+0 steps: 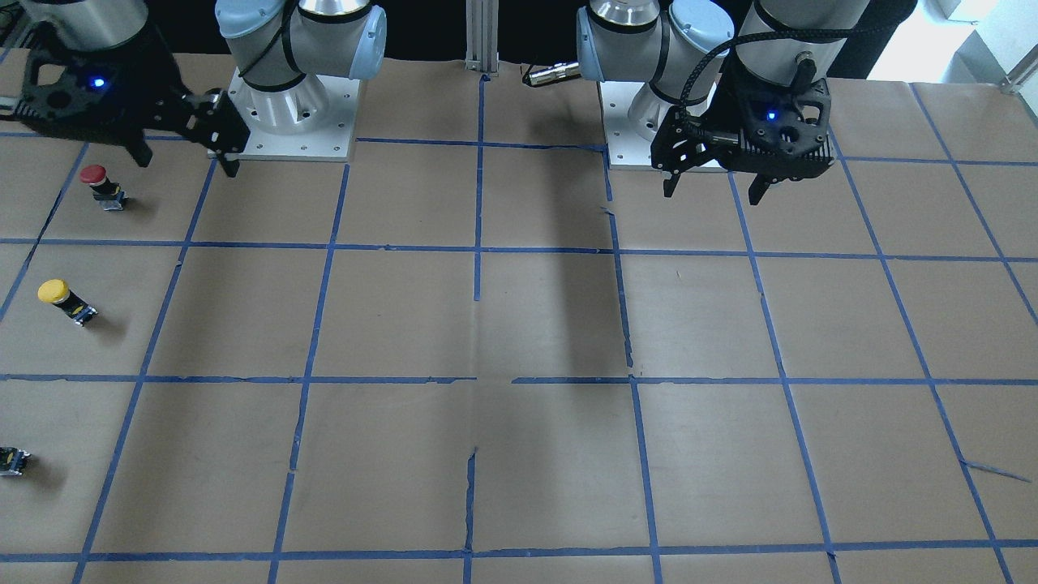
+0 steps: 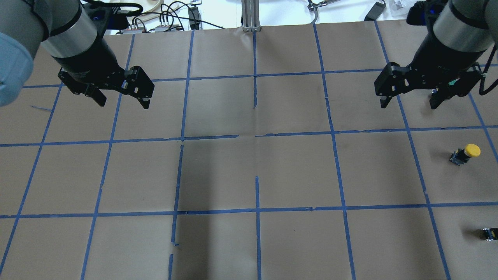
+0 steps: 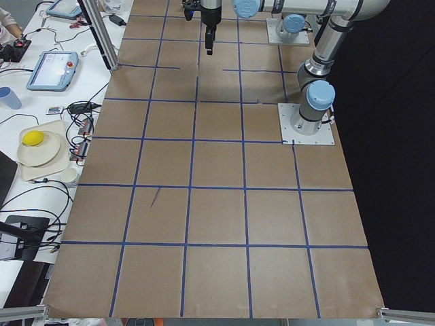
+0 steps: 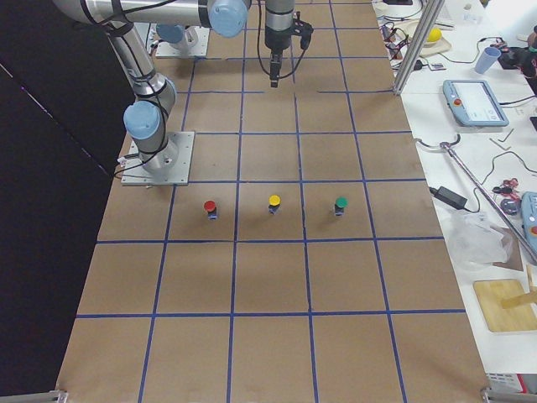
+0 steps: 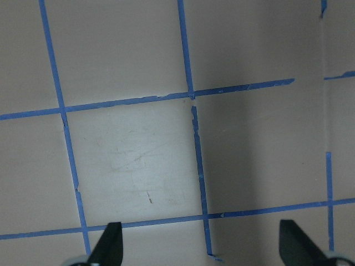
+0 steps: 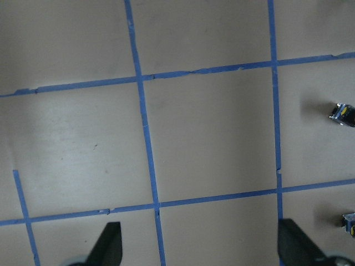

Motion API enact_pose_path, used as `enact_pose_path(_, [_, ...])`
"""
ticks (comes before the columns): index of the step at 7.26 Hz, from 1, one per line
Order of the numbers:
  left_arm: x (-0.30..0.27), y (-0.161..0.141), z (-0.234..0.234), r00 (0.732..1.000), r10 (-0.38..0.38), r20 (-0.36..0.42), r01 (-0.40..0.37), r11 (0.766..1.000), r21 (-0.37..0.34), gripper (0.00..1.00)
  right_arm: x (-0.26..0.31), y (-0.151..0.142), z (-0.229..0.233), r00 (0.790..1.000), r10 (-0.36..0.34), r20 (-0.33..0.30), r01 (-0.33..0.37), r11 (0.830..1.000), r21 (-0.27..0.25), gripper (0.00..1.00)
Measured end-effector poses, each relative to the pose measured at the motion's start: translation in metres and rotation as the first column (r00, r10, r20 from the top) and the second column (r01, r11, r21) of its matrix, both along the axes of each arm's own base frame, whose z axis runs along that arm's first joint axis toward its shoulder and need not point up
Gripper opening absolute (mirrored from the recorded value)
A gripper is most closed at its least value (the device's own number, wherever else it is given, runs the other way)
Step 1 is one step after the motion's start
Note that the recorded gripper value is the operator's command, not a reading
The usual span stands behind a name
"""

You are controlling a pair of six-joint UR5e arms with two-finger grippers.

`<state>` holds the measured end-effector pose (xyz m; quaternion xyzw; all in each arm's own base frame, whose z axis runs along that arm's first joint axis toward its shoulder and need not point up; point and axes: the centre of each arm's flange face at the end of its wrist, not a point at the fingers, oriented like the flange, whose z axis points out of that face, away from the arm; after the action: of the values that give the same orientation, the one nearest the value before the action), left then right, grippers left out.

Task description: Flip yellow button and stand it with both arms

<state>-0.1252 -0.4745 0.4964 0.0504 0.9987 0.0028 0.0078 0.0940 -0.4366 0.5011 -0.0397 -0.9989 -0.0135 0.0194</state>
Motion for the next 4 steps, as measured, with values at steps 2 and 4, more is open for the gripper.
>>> enact_pose_path(2, [0.001, -0.001, 0.0, 1.0, 0.002, 0.002, -0.002, 1.0, 0.002, 1.0, 0.019, 0.022, 0.007, 1.0, 0.019, 0.008, -0.019, 1.0, 0.015, 1.0])
enact_pose_path(4, [0.001, -0.001, 0.003, 1.0, 0.002, 0.004, -0.002, 1.0, -0.005, 1.0, 0.026, 0.022, 0.006, 0.999, 0.019, 0.049, -0.019, 1.0, 0.012, 1.0])
